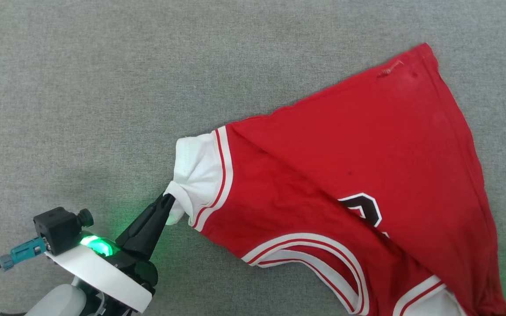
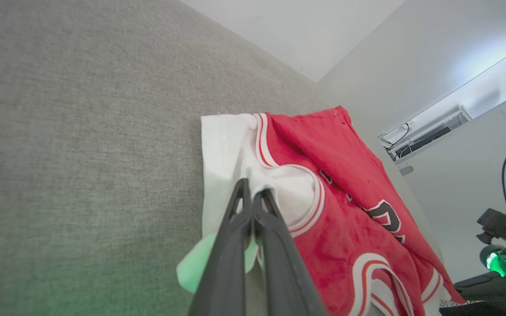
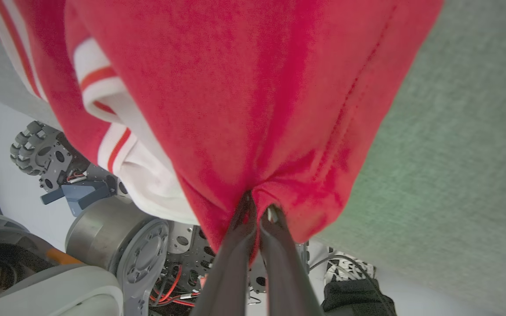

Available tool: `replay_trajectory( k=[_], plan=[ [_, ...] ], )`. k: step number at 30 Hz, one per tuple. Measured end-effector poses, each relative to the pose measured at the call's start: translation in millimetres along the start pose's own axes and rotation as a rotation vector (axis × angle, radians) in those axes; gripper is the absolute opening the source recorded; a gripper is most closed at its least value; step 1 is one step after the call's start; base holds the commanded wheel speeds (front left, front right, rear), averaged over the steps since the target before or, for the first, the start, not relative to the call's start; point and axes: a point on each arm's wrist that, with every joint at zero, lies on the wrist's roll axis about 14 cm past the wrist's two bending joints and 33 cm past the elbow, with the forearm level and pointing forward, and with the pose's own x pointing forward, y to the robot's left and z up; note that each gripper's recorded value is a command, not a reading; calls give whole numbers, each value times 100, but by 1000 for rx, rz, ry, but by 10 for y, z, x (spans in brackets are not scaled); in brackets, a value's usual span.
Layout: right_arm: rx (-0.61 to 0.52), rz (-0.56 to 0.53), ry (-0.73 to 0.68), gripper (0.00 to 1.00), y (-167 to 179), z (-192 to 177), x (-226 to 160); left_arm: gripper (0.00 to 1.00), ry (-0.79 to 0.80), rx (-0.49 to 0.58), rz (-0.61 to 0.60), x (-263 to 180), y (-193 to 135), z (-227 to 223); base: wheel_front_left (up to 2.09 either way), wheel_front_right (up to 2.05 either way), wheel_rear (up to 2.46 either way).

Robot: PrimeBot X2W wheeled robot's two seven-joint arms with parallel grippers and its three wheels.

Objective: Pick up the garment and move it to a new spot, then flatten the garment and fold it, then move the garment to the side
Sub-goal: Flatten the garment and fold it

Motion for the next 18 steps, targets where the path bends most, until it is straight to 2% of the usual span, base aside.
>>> replay_trajectory(
  k=[3, 4, 6, 10, 15, 18],
  plan=[
    [-6, 8, -9, 0, 73, -6, 18, 0, 4, 6, 1, -13, 9, 3, 0, 0, 0],
    [-6, 8, -9, 9, 73, -6, 18, 0, 4, 6, 1, -13, 9, 3, 0, 0, 0],
    [-12, 1, -38, 100, 75, 48, 7, 0, 6, 6, 0, -19, 5, 0, 0, 0, 0],
    [-27, -46, -149, 100, -22, 292, -161, 0, 1, 7, 3, -42, 0, 16, 0, 0, 0],
    [-49, -145, -281, 100, -249, 618, -544, 0, -22, -3, 11, -83, -24, 45, 0, 0, 0],
    [-77, -201, -383, 100, -396, 940, -784, 0, -25, -12, 16, -111, -42, 23, 0, 0, 0]
  ],
)
